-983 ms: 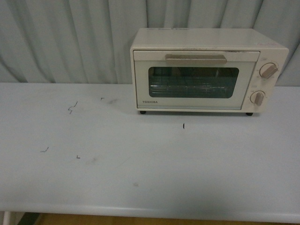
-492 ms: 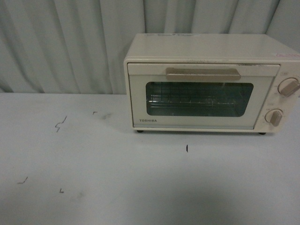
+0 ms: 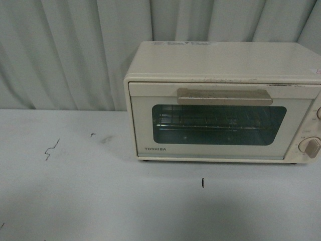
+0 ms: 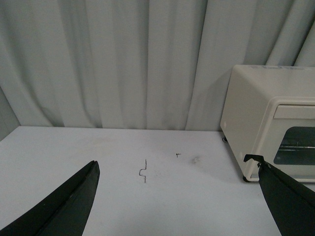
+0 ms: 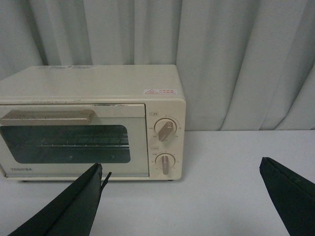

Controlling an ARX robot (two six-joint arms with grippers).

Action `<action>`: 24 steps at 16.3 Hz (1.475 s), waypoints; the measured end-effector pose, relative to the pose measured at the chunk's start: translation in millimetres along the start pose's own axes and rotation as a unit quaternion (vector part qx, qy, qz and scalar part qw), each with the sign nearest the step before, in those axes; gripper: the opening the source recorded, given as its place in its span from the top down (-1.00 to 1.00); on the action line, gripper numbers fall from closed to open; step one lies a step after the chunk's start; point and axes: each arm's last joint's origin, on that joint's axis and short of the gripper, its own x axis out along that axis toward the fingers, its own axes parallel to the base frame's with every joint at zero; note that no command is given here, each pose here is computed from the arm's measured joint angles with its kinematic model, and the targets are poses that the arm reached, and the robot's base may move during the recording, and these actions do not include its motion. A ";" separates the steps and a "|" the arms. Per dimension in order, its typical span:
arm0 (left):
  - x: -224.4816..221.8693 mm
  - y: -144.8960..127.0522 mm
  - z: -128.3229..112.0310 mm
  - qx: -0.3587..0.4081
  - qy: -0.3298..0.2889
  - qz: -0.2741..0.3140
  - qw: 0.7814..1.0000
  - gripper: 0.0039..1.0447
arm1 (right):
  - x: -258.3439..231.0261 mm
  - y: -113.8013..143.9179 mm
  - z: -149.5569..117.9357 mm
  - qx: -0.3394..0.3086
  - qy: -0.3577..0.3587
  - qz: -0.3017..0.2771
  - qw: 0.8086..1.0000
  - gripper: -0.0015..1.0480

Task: Open oven

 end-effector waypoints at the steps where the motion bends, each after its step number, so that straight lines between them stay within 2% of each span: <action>1: 0.0 0.0 -0.1 0.000 0.000 0.000 1.000 -0.88 | 0.0 0.0 -0.1 0.000 0.001 0.000 1.000 -0.87; 2: 0.0 0.0 0.0 0.000 0.000 0.000 1.000 -0.88 | 0.0 0.0 0.0 0.000 0.000 0.000 1.000 -0.87; 3: -1.1 0.1 -1.8 -0.019 0.054 -0.011 0.998 -0.88 | 0.0 0.0 -0.1 0.000 0.001 0.000 1.000 -0.87; 4: 0.8 -1.5 0.9 -0.084 0.188 -0.028 0.978 -0.88 | 0.0 0.0 0.1 0.000 0.000 0.001 1.000 -0.87; 5: 4.4 -4.7 4.6 -0.139 0.264 -0.027 0.954 -0.88 | 0.0 0.0 0.0 0.000 0.000 0.000 1.000 -0.87; 6: 5.4 -9.6 3.5 -0.183 0.303 -0.028 0.935 -0.88 | 0.0 0.0 0.0 0.000 0.000 0.000 1.000 -0.87; 8: 20.5 -28.7 5.0 -0.259 0.328 -0.026 0.908 -0.88 | 0.0 0.0 0.0 0.000 0.000 0.000 1.000 -0.87; 10: 46.6 -53.5 6.7 -0.294 0.359 -0.048 0.885 -0.88 | 0.0 0.0 0.0 0.000 0.000 0.000 1.000 -0.87; 13: 98.5 -94.6 -9.5 -0.320 0.423 -0.044 0.846 -0.88 | 0.0 0.0 0.0 0.000 0.000 0.000 1.000 -0.87; 16: 127.3 -131.1 -30.2 -0.350 0.468 -0.041 0.811 -0.88 | 0.0 0.0 0.0 0.000 0.000 0.000 1.000 -0.87; 22: 134.2 -153.3 -36.9 -0.379 0.481 -0.044 0.789 -0.88 | 0.0 0.0 0.0 0.000 0.000 0.000 1.000 -0.87; 24: 138.0 -172.9 -38.7 -0.407 0.485 -0.044 0.773 -0.88 | 0.0 0.0 0.0 0.000 0.000 0.000 1.000 -0.87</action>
